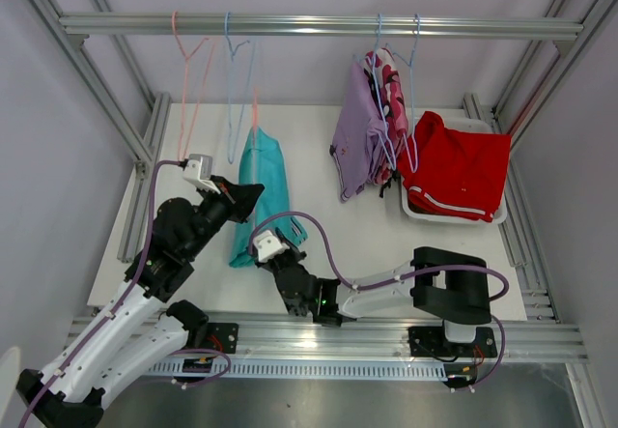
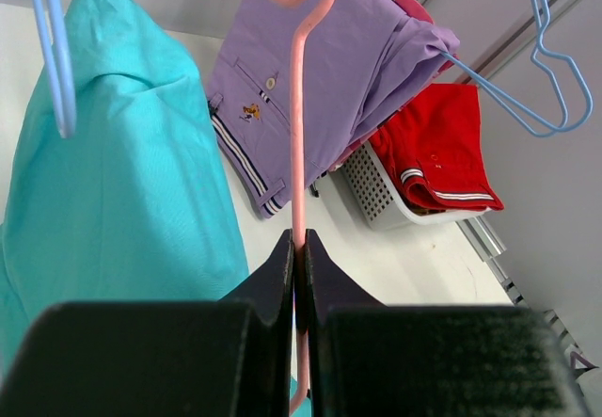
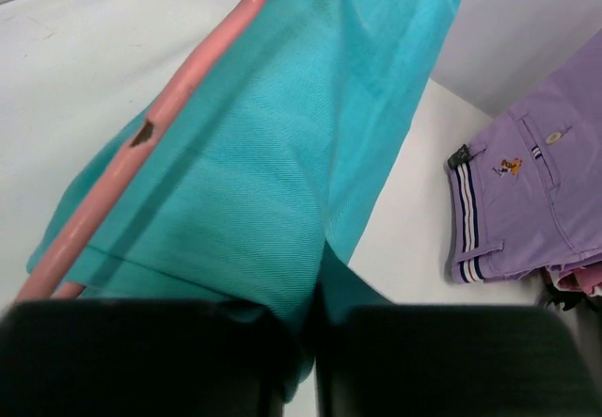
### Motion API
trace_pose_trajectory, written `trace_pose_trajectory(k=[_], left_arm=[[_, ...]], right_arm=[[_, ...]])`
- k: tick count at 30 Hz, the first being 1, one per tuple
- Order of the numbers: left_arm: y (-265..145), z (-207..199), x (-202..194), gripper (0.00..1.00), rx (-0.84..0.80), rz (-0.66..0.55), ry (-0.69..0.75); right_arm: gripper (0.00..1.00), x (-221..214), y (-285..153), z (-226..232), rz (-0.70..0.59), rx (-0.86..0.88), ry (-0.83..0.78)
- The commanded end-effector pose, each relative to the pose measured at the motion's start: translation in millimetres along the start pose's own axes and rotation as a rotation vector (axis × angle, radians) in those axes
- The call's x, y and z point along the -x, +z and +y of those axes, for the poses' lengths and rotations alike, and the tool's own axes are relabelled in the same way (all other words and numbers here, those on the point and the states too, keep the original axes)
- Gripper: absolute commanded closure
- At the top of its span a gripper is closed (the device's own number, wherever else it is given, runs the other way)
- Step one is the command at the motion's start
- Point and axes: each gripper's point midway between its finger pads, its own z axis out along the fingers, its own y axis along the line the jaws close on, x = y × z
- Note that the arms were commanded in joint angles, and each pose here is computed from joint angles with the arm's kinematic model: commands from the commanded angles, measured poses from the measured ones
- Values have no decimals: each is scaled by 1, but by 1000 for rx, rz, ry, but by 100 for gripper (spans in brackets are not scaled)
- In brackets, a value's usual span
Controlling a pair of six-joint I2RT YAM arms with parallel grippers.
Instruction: Remove the trousers from the hanger
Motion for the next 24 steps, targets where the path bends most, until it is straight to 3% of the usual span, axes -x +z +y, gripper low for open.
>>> trace_pose_trajectory(k=[1,3,14,24], left_arm=[[-2,-7,16,100,-26,-54,23],[-3,-8,17,99,-28,-54,24],[-2,-5,18,99,-15,-60,21],[-2,-3,17,99,-7,-55,21]], right_arm=[[93,46,-3,-20,-85,-49,168],[100,50,-4,-23,-91,-49,179],[100,117,-20,-73,-173,-79,256],[100,167,-54,-150,-212,-160,249]])
